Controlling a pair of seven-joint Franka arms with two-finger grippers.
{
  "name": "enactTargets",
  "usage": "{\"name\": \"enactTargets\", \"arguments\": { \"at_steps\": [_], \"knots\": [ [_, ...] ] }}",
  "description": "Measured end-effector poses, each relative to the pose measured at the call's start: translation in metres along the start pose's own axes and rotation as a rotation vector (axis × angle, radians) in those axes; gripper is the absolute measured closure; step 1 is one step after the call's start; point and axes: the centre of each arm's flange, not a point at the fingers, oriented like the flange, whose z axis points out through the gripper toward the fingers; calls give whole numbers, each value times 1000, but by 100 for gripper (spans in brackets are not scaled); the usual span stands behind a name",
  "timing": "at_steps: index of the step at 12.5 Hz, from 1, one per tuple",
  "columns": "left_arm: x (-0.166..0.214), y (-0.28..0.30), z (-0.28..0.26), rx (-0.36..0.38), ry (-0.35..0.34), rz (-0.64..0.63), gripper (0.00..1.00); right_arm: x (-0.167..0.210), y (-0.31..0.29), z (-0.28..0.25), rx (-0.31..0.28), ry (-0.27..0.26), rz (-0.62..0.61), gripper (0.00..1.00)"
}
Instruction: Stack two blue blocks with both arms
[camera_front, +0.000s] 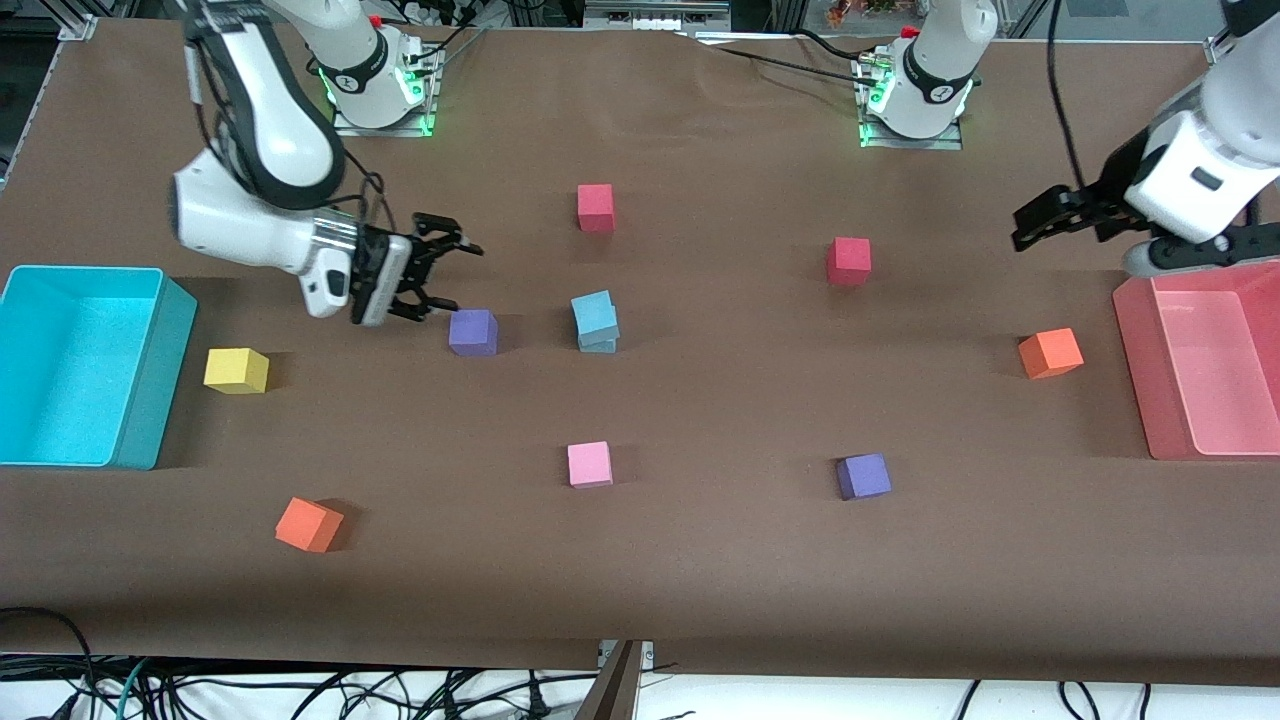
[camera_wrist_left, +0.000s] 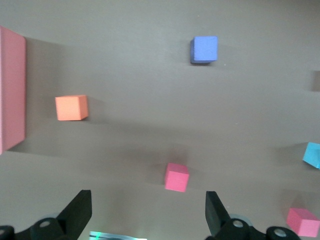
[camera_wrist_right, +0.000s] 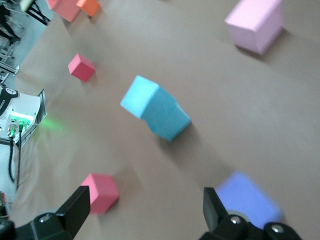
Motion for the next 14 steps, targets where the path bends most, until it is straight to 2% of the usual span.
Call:
{"name": "enactTargets", "arguments": {
  "at_steps": [2, 4, 6, 7, 8, 9, 10, 11, 13, 14],
  "knots": [
    [-10, -14, -8, 28, 2, 15, 0, -6, 5, -41, -61, -122, 84, 0],
    [-16, -21, -14, 30, 6, 24, 0, -3, 12, -78, -166, -244, 163, 0],
    [-16, -25, -13, 29, 2, 32, 0, 14, 10, -120, -327, -350, 260, 0],
    [-16, -25, -11, 30, -1, 34, 0, 26, 7, -142, -425, -382, 312, 0],
    [-16, -25, -10, 31, -4, 35, 0, 39, 4, -162, -523, -382, 371, 0],
    [-16, -25, -9, 31, -6, 35, 0, 52, 0, -182, -625, -350, 456, 0],
    [-16, -25, -8, 31, -8, 36, 0, 65, -4, -199, -713, -292, 560, 0],
    [-16, -25, -7, 32, -10, 37, 0, 80, -10, -215, -771, -227, 634, 0],
    [-16, -25, -6, 32, -11, 37, 0, 105, -29, -251, -807, -124, 688, 0],
    [-16, -25, -6, 32, -12, 38, 0, 110, -39, -273, -789, -94, 720, 0]
  ]
}}
